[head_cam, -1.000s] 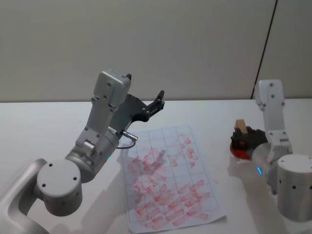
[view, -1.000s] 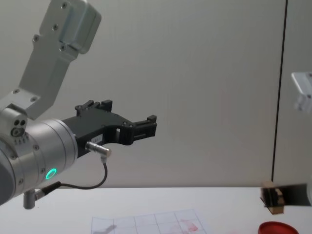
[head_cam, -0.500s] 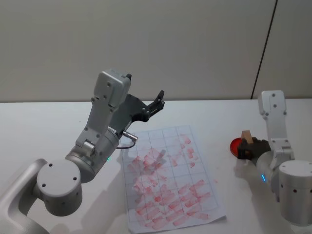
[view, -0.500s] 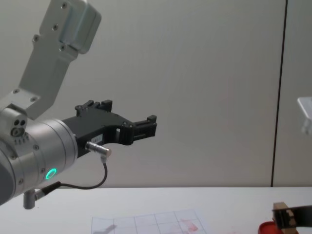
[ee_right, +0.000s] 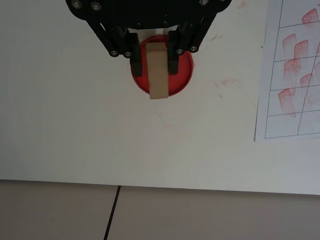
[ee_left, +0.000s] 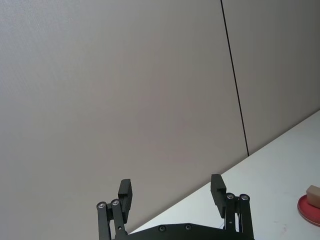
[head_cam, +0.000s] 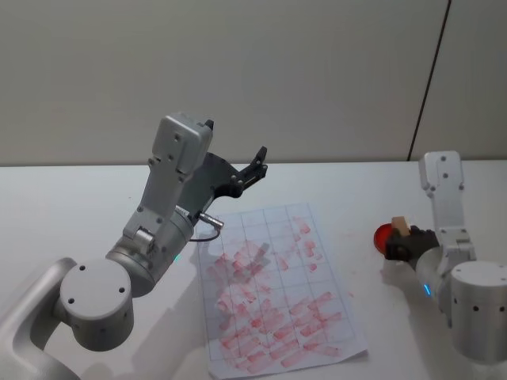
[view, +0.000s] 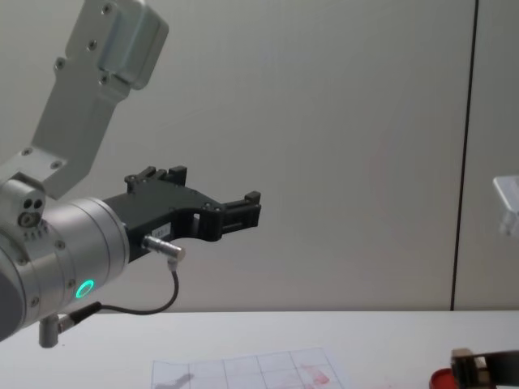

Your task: Use the one hand to pick up the stamp and affix it onto the A4 paper.

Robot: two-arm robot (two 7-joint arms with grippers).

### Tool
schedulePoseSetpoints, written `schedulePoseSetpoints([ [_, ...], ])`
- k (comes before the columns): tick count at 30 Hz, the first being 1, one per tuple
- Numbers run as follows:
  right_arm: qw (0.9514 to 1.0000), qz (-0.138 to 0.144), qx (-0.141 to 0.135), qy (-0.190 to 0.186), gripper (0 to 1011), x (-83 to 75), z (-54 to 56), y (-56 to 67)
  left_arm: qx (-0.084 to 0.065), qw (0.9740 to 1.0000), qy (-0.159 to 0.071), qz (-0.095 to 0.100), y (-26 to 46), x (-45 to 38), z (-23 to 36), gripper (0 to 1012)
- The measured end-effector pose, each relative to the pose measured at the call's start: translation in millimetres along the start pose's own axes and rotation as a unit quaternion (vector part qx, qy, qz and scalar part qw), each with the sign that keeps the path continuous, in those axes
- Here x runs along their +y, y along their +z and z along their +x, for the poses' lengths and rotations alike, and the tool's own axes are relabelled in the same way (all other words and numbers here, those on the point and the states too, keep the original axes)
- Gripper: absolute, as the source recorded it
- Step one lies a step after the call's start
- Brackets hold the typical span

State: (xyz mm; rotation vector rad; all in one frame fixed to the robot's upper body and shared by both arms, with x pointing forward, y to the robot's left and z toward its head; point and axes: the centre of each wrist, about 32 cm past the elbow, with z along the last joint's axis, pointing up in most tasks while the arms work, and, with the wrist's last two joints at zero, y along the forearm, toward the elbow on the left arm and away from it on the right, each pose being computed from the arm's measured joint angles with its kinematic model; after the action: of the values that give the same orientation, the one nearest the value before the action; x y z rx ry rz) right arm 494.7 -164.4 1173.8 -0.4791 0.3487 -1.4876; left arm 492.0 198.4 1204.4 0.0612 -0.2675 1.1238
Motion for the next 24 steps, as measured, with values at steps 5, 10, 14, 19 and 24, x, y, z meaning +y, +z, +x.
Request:
schedulePoseSetpoints([
  [5, 1.0, 0.005, 0.001, 0.004, 423, 1.7, -1.0, 0.3, 0.0, 1.0, 0.0, 0.0, 0.0, 0.0, 0.0, 1001],
  [10, 0.9999, 0.014, 0.002, 0.007, 596, 1.8, -1.7, 1.1, 0.0, 1.0, 0.0, 0.0, 0.0, 0.0, 0.0, 1001],
  [14, 0.9996, 0.027, 0.002, 0.008, 710, -0.3, -1.7, 2.5, 0.0, 1.0, 0.0, 0.0, 0.0, 0.0, 0.0, 1001],
  [19, 0.9985, 0.054, 0.001, 0.009, 864, -5.7, -0.6, 3.5, 0.0, 1.0, 0.0, 0.0, 0.0, 0.0, 0.0, 1001],
  [24, 0.9967, 0.081, -0.004, 0.009, 992, -11.6, 1.4, 3.1, 0.0, 1.0, 0.0, 0.0, 0.0, 0.0, 0.0, 1001],
])
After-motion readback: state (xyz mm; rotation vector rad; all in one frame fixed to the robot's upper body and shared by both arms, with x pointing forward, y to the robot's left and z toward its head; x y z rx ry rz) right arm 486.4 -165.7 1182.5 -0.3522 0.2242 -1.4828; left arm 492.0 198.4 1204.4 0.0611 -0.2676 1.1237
